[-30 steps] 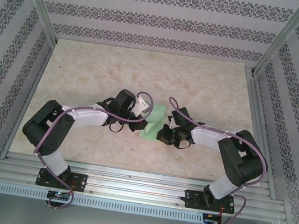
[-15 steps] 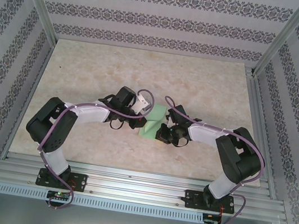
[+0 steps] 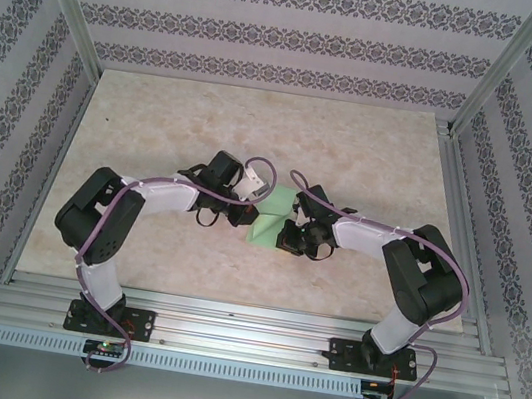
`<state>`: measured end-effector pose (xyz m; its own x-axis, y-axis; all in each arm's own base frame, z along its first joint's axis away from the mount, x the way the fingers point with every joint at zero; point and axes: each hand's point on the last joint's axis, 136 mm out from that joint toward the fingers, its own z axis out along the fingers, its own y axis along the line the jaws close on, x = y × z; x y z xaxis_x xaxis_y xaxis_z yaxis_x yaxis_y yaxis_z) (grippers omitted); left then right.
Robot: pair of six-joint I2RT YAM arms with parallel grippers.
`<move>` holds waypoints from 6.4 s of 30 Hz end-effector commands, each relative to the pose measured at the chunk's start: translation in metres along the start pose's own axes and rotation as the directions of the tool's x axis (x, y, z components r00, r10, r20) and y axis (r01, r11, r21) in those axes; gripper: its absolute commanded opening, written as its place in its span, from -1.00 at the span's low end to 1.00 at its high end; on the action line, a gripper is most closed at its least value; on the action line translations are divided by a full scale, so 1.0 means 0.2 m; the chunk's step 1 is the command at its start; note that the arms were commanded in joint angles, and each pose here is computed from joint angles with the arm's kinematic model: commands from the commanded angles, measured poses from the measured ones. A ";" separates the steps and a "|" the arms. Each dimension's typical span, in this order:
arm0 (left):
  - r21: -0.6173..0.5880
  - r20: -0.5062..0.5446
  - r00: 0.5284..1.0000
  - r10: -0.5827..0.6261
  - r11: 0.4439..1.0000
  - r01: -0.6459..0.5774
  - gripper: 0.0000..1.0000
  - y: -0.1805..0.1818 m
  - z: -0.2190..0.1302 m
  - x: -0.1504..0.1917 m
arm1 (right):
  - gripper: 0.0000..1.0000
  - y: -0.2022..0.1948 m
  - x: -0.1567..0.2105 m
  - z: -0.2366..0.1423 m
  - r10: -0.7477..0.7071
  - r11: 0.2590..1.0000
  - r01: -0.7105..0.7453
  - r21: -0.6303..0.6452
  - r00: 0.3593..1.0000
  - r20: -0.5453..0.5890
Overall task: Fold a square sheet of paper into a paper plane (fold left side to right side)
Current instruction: Fold the triangle a second time at the center of the table.
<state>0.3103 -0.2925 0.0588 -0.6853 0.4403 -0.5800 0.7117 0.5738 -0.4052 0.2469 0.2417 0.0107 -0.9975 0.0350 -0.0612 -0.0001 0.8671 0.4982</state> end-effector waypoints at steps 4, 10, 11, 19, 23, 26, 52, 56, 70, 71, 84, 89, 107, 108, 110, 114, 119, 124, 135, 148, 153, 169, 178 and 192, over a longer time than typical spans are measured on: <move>-0.016 -0.014 1.000 0.017 1.000 -0.018 -0.91 0.07 0.02 -0.01 | -0.83 -0.11 0.06 0.05 0.005 0.994 0.000 0.105 0.999 -0.043; -0.021 -0.001 1.000 0.002 1.000 -0.002 -0.91 0.10 0.04 -0.02 | -0.83 -0.11 0.07 0.06 0.002 0.994 0.003 0.105 0.999 -0.044; -0.024 -0.001 1.000 -0.001 1.000 0.001 -0.91 0.11 0.05 -0.03 | -0.82 -0.11 0.07 0.06 0.002 0.995 0.002 0.104 0.999 -0.044; -0.036 0.002 1.000 -0.006 0.999 0.006 -0.91 0.14 0.07 -0.05 | -0.82 -0.10 0.08 0.08 -0.003 0.995 0.008 0.103 0.999 -0.052; -0.039 -0.006 1.000 -0.007 0.999 0.007 -0.91 0.15 0.09 -0.05 | -0.82 -0.10 0.08 0.08 -0.003 0.995 0.009 0.103 0.999 -0.053; -0.039 -0.013 1.000 -0.009 0.999 0.008 -0.91 0.16 0.10 -0.04 | -0.82 -0.10 0.08 0.08 -0.005 0.994 0.011 0.104 0.999 -0.054; -0.112 -0.019 1.000 -0.012 0.994 0.010 -0.91 0.22 0.09 -0.03 | -0.81 -0.11 0.09 0.10 -0.006 0.994 0.013 0.112 0.998 -0.060; -0.110 -0.025 1.000 -0.017 0.994 0.014 -0.91 0.23 0.10 -0.02 | -0.81 -0.11 0.08 0.10 -0.006 0.994 0.013 0.110 0.998 -0.060; -0.105 -0.036 0.999 -0.019 0.994 0.015 -0.91 0.23 0.11 0.02 | -0.64 0.03 -0.02 -0.02 -0.036 0.999 0.036 0.024 0.999 0.007; -0.104 -0.038 0.999 -0.020 0.994 0.015 -0.91 0.23 0.11 0.02 | -0.64 0.06 -0.05 -0.06 -0.032 0.999 0.032 0.000 0.999 0.029; -0.094 -0.031 0.999 -0.024 0.995 0.021 -0.91 0.21 0.12 0.04 | -0.79 0.30 -0.38 -0.14 0.089 0.975 -0.044 -0.217 0.975 0.202; -0.092 -0.029 0.999 -0.021 0.996 0.018 -0.91 0.21 0.12 0.04 | -0.80 0.33 -0.42 -0.08 0.099 0.971 -0.052 -0.232 0.975 0.197; -0.070 -0.014 1.000 -0.009 0.998 0.008 -0.91 0.17 0.14 -0.01 | -0.79 0.21 -0.39 0.04 0.107 0.987 -0.086 -0.136 0.982 0.158; -0.070 -0.017 1.000 -0.010 0.998 0.009 -0.91 0.17 0.14 0.00 | -0.79 0.21 -0.38 0.04 0.106 0.988 -0.086 -0.129 0.982 0.155; -0.072 -0.016 1.000 -0.010 0.997 0.009 -0.90 0.18 0.14 0.00 | -0.79 0.19 -0.37 0.05 0.106 0.989 -0.089 -0.118 0.983 0.150; -0.070 -0.015 1.000 -0.013 0.997 0.012 -0.90 0.17 0.15 -0.01 | -0.79 0.18 -0.36 0.06 0.102 0.991 -0.087 -0.104 0.984 0.144; -0.067 -0.013 1.000 -0.014 0.998 0.013 -0.90 0.17 0.15 -0.01 | -0.79 0.16 -0.34 0.07 0.106 0.991 -0.094 -0.094 0.985 0.136; -0.068 -0.015 1.000 -0.012 0.998 0.011 -0.90 0.17 0.15 -0.02 | -0.79 0.15 -0.34 0.08 0.106 0.992 -0.095 -0.084 0.986 0.130; -0.076 -0.017 1.000 -0.011 0.997 0.009 -0.90 0.18 0.15 -0.03 | -0.79 0.08 -0.30 0.11 0.107 0.994 -0.104 -0.031 0.989 0.104; -0.079 0.080 0.997 -0.005 0.997 0.012 -0.55 0.09 -0.05 -0.16 | -0.79 -0.03 -0.24 0.15 0.114 0.992 -0.118 0.042 0.990 0.088; -0.023 0.145 0.989 -0.025 0.999 0.029 -0.52 -0.04 -0.21 -0.20 | -0.79 -0.02 -0.25 0.15 0.115 0.992 -0.119 0.038 0.989 0.093; 0.147 0.057 0.977 -0.207 0.969 0.197 -0.57 -0.23 -0.01 0.03 | -0.79 -0.01 -0.25 0.16 0.120 0.992 -0.122 0.023 0.989 0.092; 0.050 -0.010 0.973 -0.231 0.972 0.231 -0.58 -0.12 0.10 0.13 | -0.79 -0.01 -0.25 0.16 0.118 0.992 -0.121 0.024 0.989 0.090; 0.044 -0.041 0.957 -0.289 0.956 0.290 -0.58 -0.12 0.12 0.28 | -0.77 0.03 -0.28 0.12 0.101 0.995 -0.100 -0.015 0.989 0.109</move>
<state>0.2669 -0.2980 0.0233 -0.8560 0.2951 -0.4245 0.5063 0.6444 -0.5731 0.3143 0.2677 0.0123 -0.9748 0.1898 -0.1175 0.0925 0.8223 0.5615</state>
